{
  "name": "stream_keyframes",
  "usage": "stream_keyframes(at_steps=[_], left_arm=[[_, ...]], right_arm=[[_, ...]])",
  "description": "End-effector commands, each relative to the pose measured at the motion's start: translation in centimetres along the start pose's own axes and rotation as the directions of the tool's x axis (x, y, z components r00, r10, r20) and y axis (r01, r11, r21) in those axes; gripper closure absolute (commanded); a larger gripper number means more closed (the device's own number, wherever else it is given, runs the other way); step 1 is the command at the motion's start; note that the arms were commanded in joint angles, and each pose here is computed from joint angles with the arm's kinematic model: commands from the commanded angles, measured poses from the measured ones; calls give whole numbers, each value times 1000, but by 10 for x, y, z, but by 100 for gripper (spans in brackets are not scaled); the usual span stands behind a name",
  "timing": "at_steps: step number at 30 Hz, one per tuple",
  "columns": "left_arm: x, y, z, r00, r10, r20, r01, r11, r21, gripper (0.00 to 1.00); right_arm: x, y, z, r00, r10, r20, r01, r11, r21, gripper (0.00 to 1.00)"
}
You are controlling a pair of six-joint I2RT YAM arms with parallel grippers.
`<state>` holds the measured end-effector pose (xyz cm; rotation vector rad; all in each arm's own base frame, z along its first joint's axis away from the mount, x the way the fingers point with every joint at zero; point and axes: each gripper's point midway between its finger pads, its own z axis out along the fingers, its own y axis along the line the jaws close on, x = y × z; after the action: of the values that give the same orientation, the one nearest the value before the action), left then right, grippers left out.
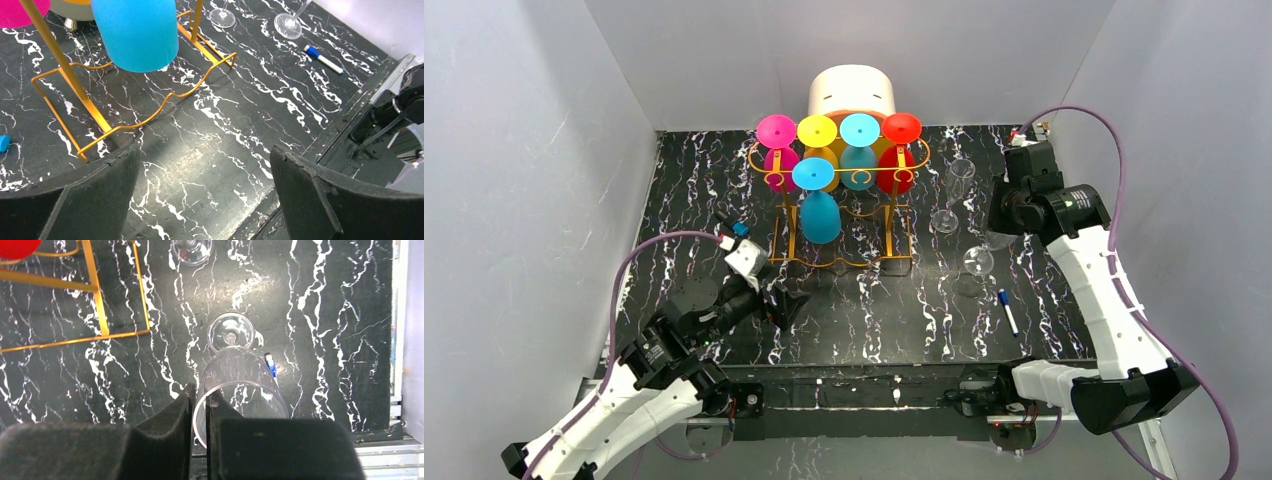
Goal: Take the wine glass off the wine glass rack
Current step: Place the wine glass at the center of the board.
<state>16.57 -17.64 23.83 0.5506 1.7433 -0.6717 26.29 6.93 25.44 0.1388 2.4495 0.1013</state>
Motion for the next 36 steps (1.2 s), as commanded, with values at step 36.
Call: stream_keyframes(at_steps=[36], left_arm=[[-22,21,-25,995,95,41,-90,990,-110,2]], right_arm=[[-112,-27,109,981,175,77,-175,985,-8,99]])
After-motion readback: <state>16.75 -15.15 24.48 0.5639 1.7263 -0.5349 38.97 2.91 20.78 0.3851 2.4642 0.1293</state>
